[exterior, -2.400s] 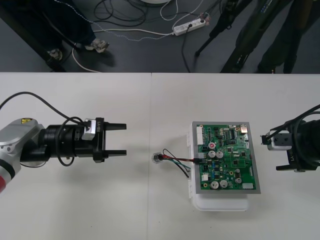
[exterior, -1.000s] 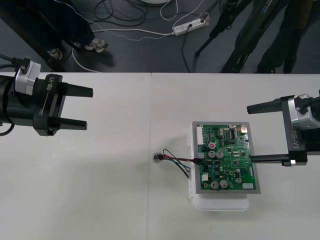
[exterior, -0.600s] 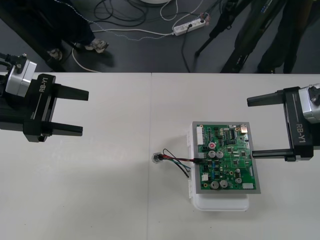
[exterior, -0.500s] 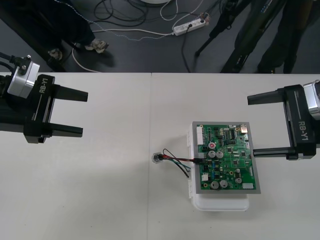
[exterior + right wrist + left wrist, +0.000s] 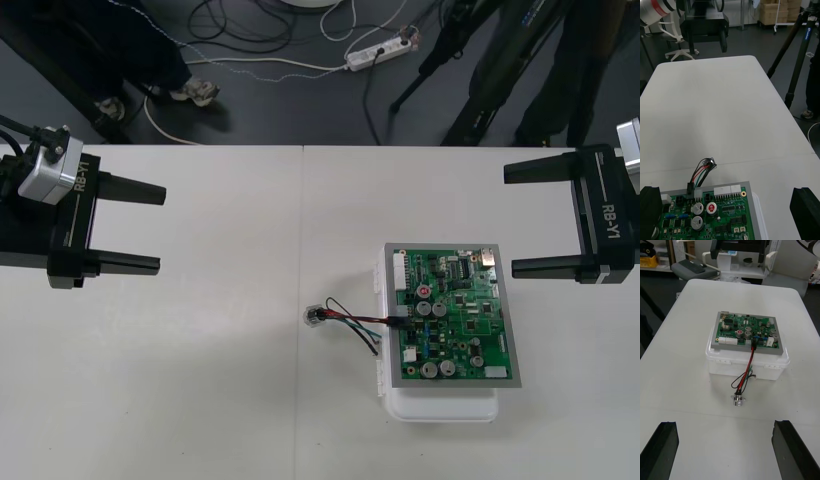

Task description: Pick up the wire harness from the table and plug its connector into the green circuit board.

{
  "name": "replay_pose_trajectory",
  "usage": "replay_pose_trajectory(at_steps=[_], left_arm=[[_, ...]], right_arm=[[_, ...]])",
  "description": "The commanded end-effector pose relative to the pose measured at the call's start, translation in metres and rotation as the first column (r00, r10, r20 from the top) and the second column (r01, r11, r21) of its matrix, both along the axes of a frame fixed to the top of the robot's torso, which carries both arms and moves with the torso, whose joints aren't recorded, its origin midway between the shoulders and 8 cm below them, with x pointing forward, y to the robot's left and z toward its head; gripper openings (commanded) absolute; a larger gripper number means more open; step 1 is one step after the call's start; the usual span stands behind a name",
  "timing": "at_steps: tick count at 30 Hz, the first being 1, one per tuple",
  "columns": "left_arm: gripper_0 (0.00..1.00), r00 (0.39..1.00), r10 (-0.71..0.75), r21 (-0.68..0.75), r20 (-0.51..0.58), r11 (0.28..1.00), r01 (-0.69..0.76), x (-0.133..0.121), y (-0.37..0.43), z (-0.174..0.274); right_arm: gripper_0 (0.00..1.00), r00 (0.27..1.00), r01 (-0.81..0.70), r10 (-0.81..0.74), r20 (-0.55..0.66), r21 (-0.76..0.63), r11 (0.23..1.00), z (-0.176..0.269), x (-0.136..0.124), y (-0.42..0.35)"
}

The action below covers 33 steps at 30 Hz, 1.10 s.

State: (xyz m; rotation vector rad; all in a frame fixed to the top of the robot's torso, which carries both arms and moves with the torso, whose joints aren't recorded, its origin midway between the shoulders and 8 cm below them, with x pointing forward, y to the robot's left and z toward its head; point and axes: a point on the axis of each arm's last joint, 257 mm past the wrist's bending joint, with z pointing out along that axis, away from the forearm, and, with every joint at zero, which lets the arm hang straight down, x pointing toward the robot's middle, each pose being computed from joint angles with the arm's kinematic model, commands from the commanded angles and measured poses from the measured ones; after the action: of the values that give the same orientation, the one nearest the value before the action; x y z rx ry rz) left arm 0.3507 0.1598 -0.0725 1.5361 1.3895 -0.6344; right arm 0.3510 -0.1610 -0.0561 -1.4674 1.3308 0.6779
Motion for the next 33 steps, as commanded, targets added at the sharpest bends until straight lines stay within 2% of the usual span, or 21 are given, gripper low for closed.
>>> replay_pose_trajectory(at_steps=[1,33], left_arm=[[0.73,1.000,0.007,0.062,0.004,0.998,-0.007,-0.007,0.014,-0.003],[0.73,0.999,0.026,0.086,0.023,0.996,-0.028,-0.001,0.020,-0.009]], right_arm=[[1.00,1.000,0.004,-0.005,-0.012,-0.056,0.998,0.000,0.003,-0.002],[1.00,0.998,-0.016,0.012,-0.064,-0.069,0.997,-0.021,-0.006,0.002]])
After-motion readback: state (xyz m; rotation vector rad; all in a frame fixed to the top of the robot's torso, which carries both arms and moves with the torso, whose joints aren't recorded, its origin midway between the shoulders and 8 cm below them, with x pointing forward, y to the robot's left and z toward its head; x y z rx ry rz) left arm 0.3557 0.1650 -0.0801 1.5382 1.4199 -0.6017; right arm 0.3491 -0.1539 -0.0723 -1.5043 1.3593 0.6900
